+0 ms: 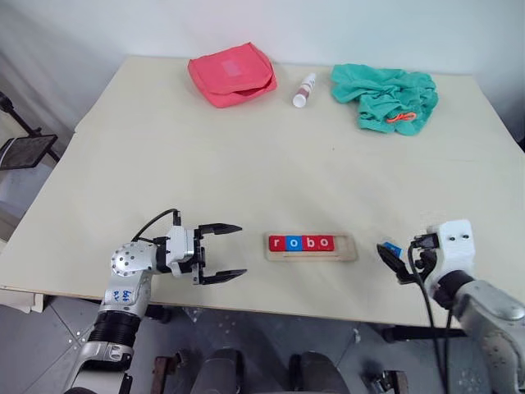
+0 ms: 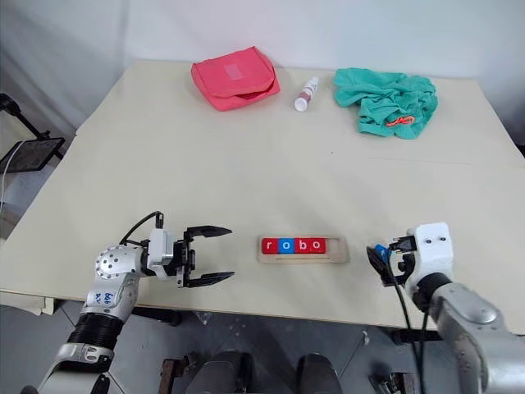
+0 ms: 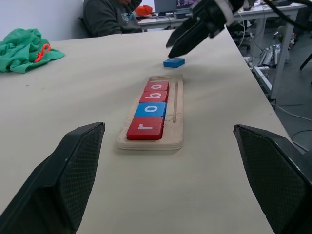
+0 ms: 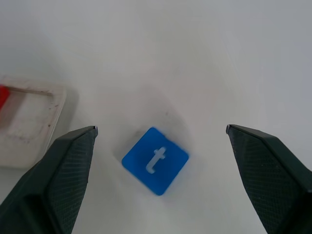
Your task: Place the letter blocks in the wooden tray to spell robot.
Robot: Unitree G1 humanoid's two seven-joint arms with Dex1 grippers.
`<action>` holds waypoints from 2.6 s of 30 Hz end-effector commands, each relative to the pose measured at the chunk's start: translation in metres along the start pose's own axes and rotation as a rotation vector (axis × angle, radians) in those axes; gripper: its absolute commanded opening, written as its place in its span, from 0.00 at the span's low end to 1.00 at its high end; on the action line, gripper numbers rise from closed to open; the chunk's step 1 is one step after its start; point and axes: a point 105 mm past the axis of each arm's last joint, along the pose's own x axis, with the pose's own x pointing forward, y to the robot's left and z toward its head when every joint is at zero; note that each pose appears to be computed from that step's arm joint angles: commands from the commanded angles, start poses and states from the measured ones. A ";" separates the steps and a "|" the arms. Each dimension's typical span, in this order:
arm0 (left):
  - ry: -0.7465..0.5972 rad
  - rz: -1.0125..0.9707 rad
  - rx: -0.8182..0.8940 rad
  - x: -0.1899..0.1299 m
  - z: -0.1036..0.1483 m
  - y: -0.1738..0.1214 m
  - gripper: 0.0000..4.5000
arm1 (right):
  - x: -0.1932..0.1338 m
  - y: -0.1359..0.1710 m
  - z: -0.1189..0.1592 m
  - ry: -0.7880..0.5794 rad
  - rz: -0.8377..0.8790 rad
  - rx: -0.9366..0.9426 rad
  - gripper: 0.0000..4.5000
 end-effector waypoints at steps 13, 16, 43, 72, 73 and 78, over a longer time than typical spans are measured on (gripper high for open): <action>-0.028 0.019 0.023 0.005 0.006 0.000 1.00 | 0.010 -0.022 -0.016 0.209 0.372 -0.319 0.99; -0.025 0.024 0.023 0.004 0.007 -0.001 1.00 | 0.016 -0.024 -0.017 0.212 0.389 -0.329 0.99; -0.005 0.089 0.035 -0.001 0.009 -0.002 1.00 | 0.031 -0.017 0.000 0.270 0.583 -0.462 0.32; -0.007 0.107 0.039 0.000 0.011 -0.008 1.00 | 0.066 0.040 0.040 0.232 0.940 -0.745 0.32; -0.007 0.108 0.039 0.000 0.011 -0.008 1.00 | 0.066 0.040 0.041 0.231 0.942 -0.747 0.32; -0.006 0.115 0.040 0.000 0.011 -0.008 1.00 | 0.068 0.042 0.041 0.225 0.957 -0.750 0.32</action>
